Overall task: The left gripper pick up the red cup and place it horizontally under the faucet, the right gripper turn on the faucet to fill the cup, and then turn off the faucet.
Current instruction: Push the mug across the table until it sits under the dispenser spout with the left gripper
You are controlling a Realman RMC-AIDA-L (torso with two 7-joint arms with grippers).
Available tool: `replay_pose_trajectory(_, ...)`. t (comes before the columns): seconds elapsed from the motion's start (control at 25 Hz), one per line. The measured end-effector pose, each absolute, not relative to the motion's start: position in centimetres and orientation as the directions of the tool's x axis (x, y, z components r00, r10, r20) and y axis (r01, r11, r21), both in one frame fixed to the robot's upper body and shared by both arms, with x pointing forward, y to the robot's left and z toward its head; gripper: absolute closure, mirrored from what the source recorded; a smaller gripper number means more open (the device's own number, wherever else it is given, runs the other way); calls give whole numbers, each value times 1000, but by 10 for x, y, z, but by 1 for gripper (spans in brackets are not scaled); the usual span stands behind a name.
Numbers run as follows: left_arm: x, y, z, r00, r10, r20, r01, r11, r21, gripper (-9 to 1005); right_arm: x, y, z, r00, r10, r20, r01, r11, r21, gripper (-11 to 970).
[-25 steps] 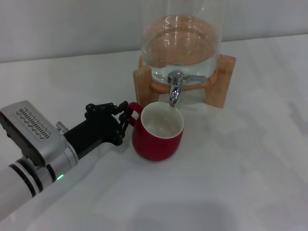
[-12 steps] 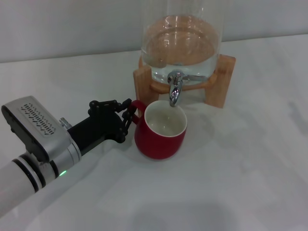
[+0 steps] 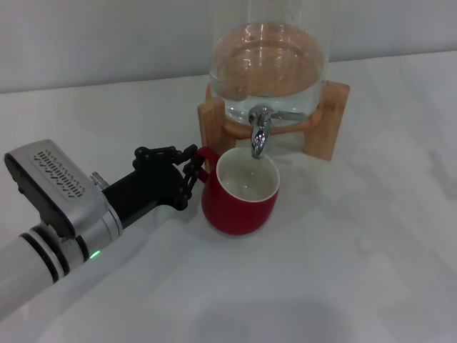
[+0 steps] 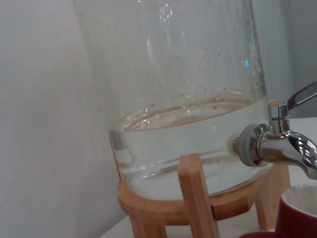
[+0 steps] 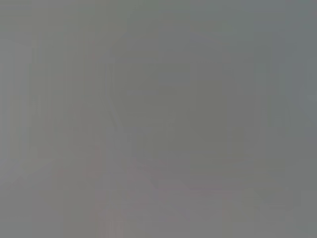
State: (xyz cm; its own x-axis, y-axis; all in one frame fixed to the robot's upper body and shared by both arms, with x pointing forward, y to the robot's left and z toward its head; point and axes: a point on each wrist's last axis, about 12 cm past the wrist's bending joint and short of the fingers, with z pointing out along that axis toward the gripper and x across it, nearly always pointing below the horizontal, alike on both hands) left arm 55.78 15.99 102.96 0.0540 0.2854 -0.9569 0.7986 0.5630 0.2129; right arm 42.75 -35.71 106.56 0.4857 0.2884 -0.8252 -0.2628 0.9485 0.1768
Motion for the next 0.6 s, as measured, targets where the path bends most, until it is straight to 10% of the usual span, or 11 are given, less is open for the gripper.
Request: replay_pose_trajectory(0.6,558,157,1026,38,313,-949,803,556,216,839,428,-357,1066,488,289,-823,-266,948,176,200)
